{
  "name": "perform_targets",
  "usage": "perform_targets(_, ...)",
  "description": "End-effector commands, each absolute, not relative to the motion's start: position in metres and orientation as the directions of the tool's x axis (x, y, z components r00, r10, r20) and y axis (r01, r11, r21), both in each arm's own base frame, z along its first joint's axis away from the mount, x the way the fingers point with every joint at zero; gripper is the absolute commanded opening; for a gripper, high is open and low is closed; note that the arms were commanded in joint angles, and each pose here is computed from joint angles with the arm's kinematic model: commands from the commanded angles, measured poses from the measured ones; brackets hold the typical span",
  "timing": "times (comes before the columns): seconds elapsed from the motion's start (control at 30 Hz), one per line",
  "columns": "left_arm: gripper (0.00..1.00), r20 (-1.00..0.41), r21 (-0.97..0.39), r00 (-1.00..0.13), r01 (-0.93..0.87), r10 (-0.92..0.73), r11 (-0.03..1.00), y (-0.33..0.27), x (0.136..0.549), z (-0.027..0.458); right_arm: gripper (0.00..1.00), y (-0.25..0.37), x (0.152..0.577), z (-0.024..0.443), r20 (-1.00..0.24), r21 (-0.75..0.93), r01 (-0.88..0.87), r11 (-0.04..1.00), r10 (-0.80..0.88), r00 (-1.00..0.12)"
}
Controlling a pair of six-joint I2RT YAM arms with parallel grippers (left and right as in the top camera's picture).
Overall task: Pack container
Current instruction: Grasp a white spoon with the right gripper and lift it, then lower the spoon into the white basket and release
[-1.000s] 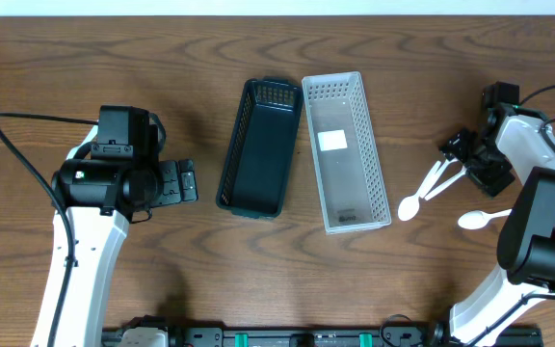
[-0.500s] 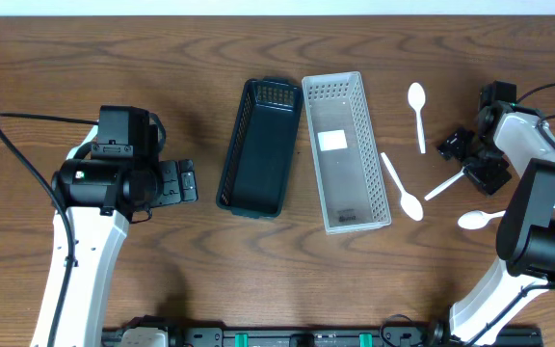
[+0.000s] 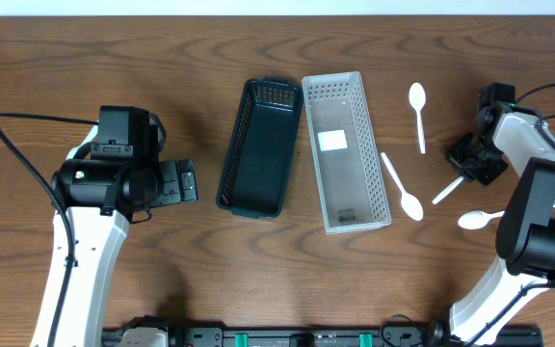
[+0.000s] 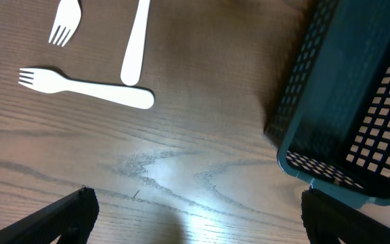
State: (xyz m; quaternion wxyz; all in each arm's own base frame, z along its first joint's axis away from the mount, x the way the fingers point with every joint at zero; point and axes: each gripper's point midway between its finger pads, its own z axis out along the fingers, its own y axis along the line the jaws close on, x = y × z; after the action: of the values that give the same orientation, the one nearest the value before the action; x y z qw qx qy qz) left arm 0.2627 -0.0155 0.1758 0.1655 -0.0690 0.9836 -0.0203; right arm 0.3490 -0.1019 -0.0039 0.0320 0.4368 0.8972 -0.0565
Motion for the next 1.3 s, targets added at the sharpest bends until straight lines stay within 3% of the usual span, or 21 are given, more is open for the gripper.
perform_targets(0.0, 0.98, -0.341, -0.052, -0.931, -0.122, -0.132, 0.991, -0.014, 0.266, 0.182, 0.01, -0.104, 0.337, -0.017, -0.07, -0.111, 0.788, 0.606, 0.786, -0.614)
perform_targets(0.27, 0.98, -0.341, -0.051, -0.931, -0.122, -0.132, 0.991, -0.014, 0.266, 0.182, 0.01, -0.102, 0.356, 0.008, -0.12, -0.058, 0.735, 0.675, 0.727, -0.677)
perform_targets(0.5, 0.98, -0.338, -0.05, -0.932, -0.122, -0.132, 0.991, -0.014, 0.265, 0.182, 0.01, -0.058, 0.41, 0.136, -0.363, 0.073, 0.48, 0.874, 0.472, -0.804)
perform_targets(0.67, 0.98, -0.345, -0.015, -0.929, -0.135, -0.132, 0.991, -0.007, 0.266, 0.182, 0.01, 0.014, 0.418, 0.224, -0.503, 0.129, 0.283, 0.95, 0.309, -0.808)
perform_targets(0.77, 0.98, -0.347, -0.002, -0.929, -0.139, -0.132, 0.99, -0.005, 0.266, 0.182, 0.01, 0.061, 0.415, 0.246, -0.549, 0.14, 0.17, 0.975, 0.219, -0.806)
perform_targets(0.97, 0.98, -0.347, -0.003, -0.929, -0.14, -0.132, 0.99, -0.005, 0.266, 0.182, 0.01, 0.105, 0.406, 0.232, -0.502, 0.161, 0.091, 0.983, 0.161, -0.85)
perform_targets(1.27, 0.98, -0.346, -0.003, -0.929, -0.14, -0.132, 0.99, -0.005, 0.266, 0.182, 0.01, 0.163, 0.385, 0.155, -0.288, 0.113, -0.066, 0.991, -0.031, -0.957)
